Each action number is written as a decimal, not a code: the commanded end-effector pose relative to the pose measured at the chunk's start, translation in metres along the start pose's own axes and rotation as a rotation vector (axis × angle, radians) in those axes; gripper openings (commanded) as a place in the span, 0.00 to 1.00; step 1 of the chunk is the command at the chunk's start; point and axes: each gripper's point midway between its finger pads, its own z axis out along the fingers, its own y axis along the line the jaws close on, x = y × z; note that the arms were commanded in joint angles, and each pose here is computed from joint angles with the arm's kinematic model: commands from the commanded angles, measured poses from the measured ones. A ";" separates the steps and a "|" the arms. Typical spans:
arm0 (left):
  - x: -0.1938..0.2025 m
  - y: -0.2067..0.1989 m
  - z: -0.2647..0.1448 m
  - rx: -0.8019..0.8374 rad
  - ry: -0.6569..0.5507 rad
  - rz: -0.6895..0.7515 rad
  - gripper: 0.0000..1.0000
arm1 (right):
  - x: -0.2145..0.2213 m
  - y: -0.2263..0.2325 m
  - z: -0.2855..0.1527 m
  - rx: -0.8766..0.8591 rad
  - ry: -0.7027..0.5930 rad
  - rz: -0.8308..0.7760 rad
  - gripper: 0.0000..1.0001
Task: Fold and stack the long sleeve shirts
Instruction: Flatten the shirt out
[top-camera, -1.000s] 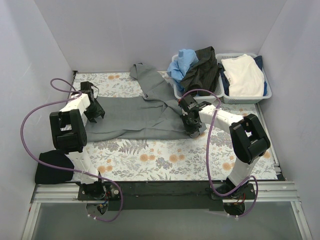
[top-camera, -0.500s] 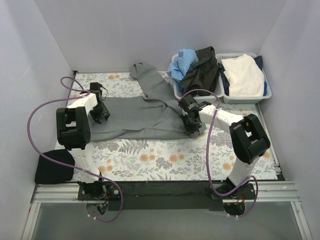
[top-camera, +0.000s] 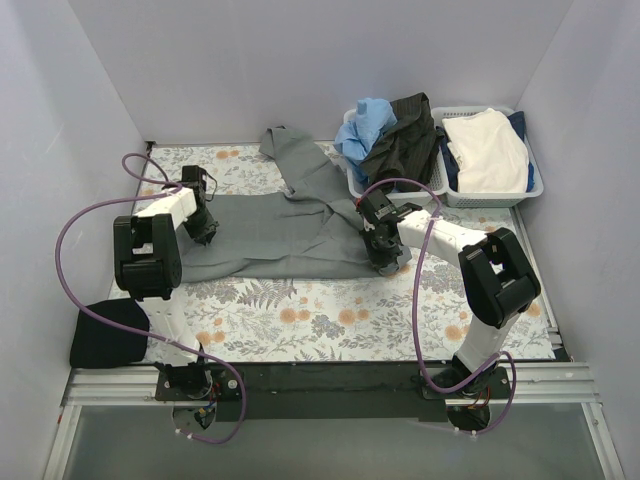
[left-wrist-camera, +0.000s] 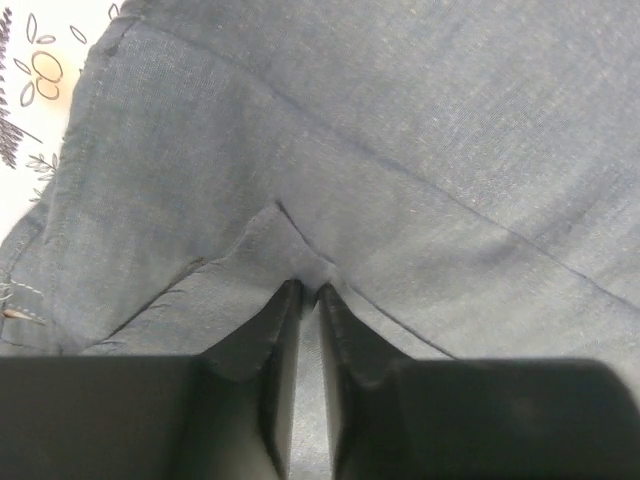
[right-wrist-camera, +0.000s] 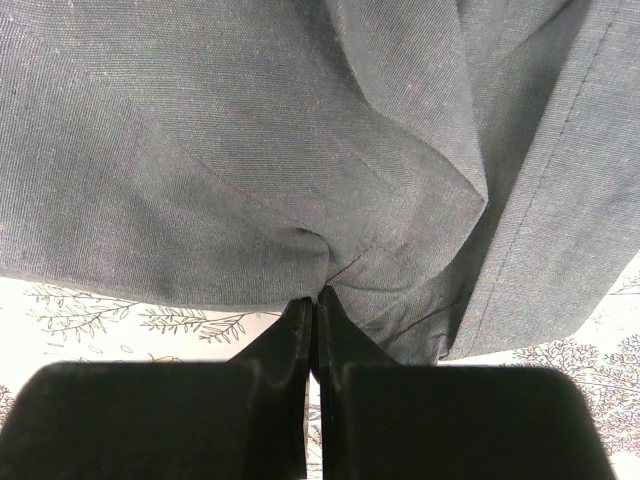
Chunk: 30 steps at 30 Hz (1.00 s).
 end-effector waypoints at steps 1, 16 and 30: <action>0.014 0.021 0.007 -0.084 0.019 0.014 0.08 | -0.007 0.002 -0.004 -0.014 -0.036 0.006 0.01; 0.000 0.030 -0.021 -0.100 -0.043 0.011 0.20 | -0.002 -0.003 -0.004 0.015 -0.032 0.020 0.01; -0.004 0.020 -0.030 -0.047 -0.042 -0.024 0.12 | 0.000 -0.003 -0.004 0.012 -0.028 0.021 0.01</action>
